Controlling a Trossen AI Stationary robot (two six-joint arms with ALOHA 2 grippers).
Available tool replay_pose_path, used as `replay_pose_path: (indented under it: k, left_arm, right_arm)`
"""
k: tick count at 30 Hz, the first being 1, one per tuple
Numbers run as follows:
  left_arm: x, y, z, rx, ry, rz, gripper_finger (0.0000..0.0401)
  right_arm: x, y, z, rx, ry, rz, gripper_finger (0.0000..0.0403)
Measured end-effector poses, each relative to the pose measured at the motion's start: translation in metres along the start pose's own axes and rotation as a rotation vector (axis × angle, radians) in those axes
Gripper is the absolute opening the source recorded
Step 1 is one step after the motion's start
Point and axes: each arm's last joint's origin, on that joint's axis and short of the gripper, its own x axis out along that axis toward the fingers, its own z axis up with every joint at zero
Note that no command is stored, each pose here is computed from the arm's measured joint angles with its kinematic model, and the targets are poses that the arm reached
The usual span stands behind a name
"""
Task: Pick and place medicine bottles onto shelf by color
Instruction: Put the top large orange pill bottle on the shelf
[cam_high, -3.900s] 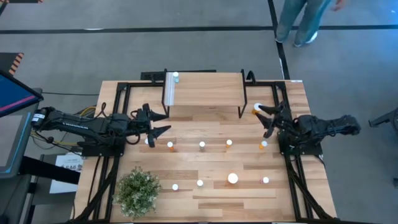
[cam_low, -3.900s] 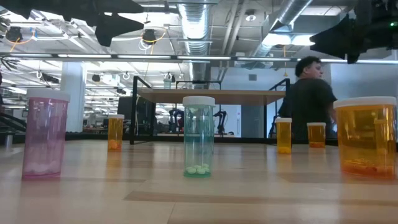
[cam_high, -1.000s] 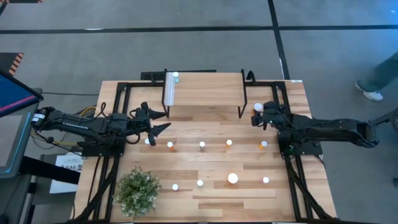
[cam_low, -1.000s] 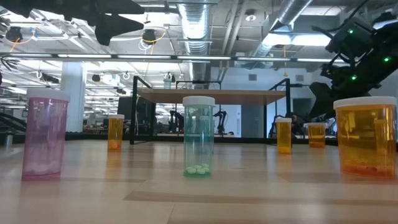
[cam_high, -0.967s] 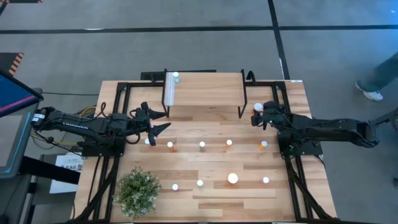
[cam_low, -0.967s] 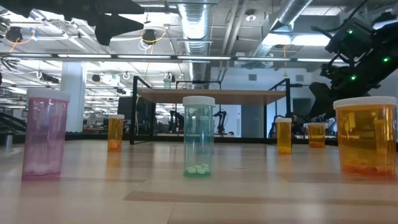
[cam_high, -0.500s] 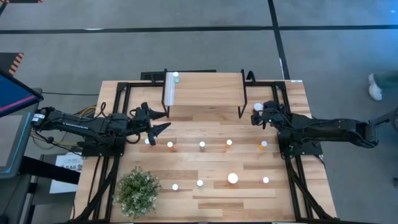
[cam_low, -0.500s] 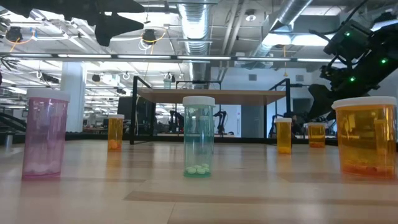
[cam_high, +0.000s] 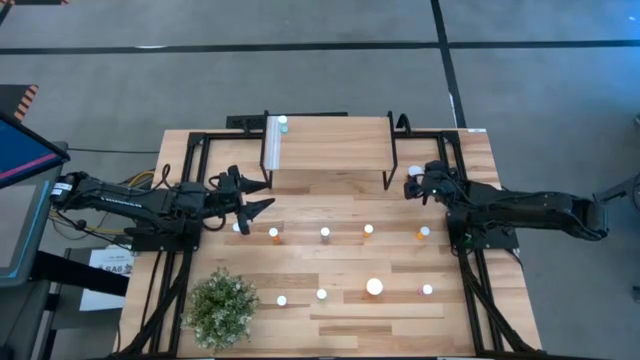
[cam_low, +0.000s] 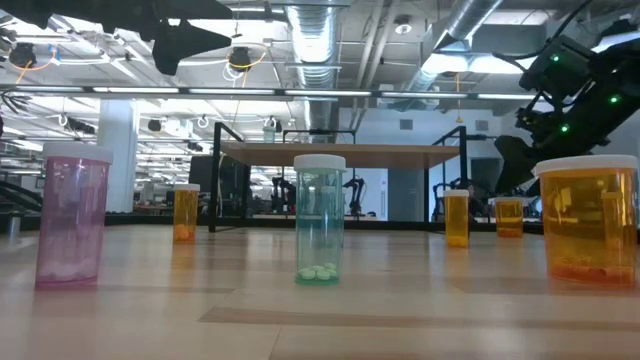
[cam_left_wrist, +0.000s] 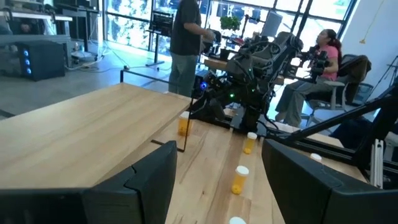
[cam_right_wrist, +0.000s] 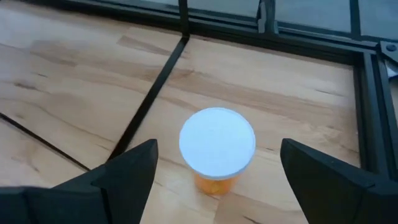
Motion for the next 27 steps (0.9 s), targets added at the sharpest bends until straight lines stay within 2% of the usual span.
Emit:
replay_pose_path:
  k: [7,16,27]
  left_arm:
    - [0.0,0.0,0.0,0.003,0.0,0.0,0.0224]
    - [0.0,0.0,0.0,0.014,0.001,0.0,0.0224]
    - [0.0,0.0,0.0,0.022,0.001,0.0,0.0224]
  right_arm:
    - [0.009,0.006,-0.002,-0.083,0.016,-0.01,0.0358]
    - [0.021,0.005,-0.005,-0.082,0.05,-0.069,0.0354]
    - [0.025,0.007,-0.006,-0.081,0.059,-0.071,0.0276]
